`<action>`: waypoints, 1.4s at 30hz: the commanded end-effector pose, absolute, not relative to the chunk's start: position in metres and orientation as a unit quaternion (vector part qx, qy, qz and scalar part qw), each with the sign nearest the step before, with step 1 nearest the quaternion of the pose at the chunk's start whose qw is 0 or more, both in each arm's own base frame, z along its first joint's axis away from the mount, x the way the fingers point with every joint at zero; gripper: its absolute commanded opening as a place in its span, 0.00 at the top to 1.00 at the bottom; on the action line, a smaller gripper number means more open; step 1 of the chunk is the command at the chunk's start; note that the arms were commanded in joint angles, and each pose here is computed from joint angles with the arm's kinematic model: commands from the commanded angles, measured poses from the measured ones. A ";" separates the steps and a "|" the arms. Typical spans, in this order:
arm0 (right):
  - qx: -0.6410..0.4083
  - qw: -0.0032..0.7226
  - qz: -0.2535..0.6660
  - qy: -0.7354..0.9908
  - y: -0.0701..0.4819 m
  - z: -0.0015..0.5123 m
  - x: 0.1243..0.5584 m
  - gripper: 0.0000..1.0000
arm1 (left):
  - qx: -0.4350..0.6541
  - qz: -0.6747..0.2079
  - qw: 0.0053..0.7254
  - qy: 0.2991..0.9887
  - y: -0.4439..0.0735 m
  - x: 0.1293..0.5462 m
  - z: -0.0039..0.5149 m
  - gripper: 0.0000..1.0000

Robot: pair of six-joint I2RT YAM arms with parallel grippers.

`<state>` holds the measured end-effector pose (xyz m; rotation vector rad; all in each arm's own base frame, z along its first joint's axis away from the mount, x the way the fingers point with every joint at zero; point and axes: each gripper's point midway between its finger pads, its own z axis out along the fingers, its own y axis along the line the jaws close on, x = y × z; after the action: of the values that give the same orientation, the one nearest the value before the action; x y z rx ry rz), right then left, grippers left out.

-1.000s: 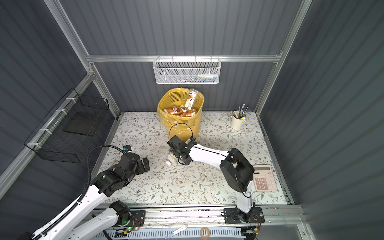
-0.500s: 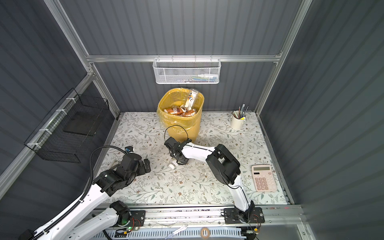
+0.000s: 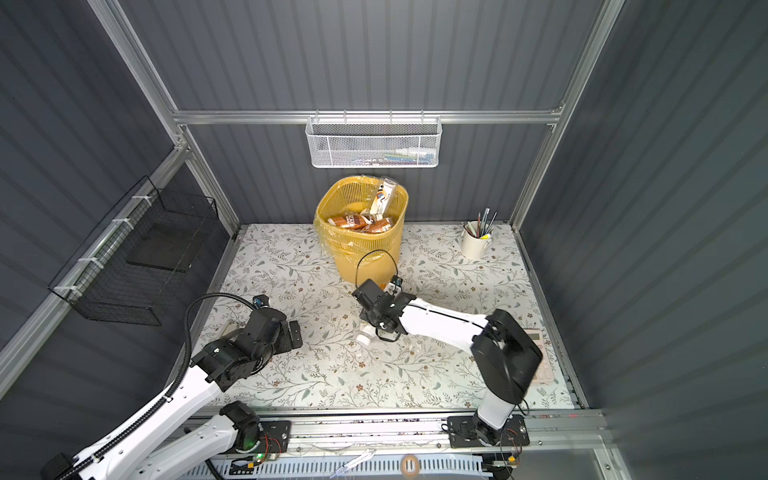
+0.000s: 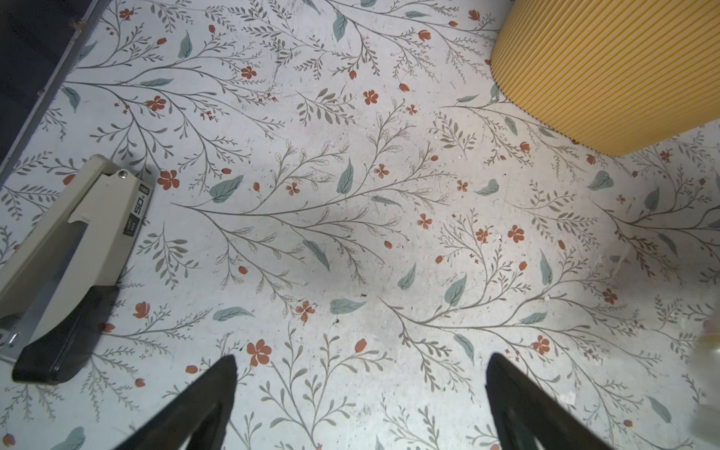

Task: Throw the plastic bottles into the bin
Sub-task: 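Lift the orange-label bottle with the right gripper and drop it into the bin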

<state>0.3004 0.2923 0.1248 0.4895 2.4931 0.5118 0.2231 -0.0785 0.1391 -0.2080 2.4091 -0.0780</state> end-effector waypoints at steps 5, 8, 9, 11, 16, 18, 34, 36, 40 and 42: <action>0.161 0.465 0.196 0.848 0.229 0.263 0.308 0.49 | -0.092 -0.037 0.340 0.935 -0.079 0.219 0.128 0.00; 0.138 0.567 0.207 0.785 0.205 0.346 0.309 0.48 | -0.092 -0.039 0.339 0.935 -0.080 0.219 0.125 0.00; 0.125 0.593 0.209 0.768 0.201 0.371 0.310 0.47 | -0.092 -0.041 0.339 0.935 -0.080 0.219 0.124 0.00; 0.102 0.636 0.211 0.735 0.193 0.422 0.314 0.46 | -0.092 -0.041 0.337 0.936 -0.081 0.218 0.122 0.00; 0.031 0.658 0.240 0.713 0.218 0.490 0.343 0.42 | -0.095 -0.042 0.332 0.937 -0.081 0.218 0.118 0.00; 0.008 0.651 0.249 0.717 0.237 0.496 0.360 0.40 | -0.096 -0.044 0.330 0.938 -0.082 0.217 0.117 0.00; -0.007 0.553 0.234 0.800 0.297 0.437 0.496 0.24 | -0.103 -0.039 0.322 0.940 -0.078 0.213 0.116 0.00; 0.019 0.561 0.222 0.797 0.274 0.442 0.495 0.07 | -0.107 -0.041 0.323 0.940 -0.078 0.212 0.115 0.00; 0.026 0.570 0.200 0.796 0.242 0.455 0.475 0.01 | -0.109 -0.051 0.320 0.940 -0.081 0.212 0.112 0.00; 0.029 0.572 0.194 0.796 0.230 0.458 0.465 0.01 | -0.108 -0.051 0.318 0.941 -0.082 0.212 0.111 0.00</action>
<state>0.4812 0.2472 0.4359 0.0485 1.9169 0.4803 0.2170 -0.0829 0.1188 -0.2674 2.4497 -0.1306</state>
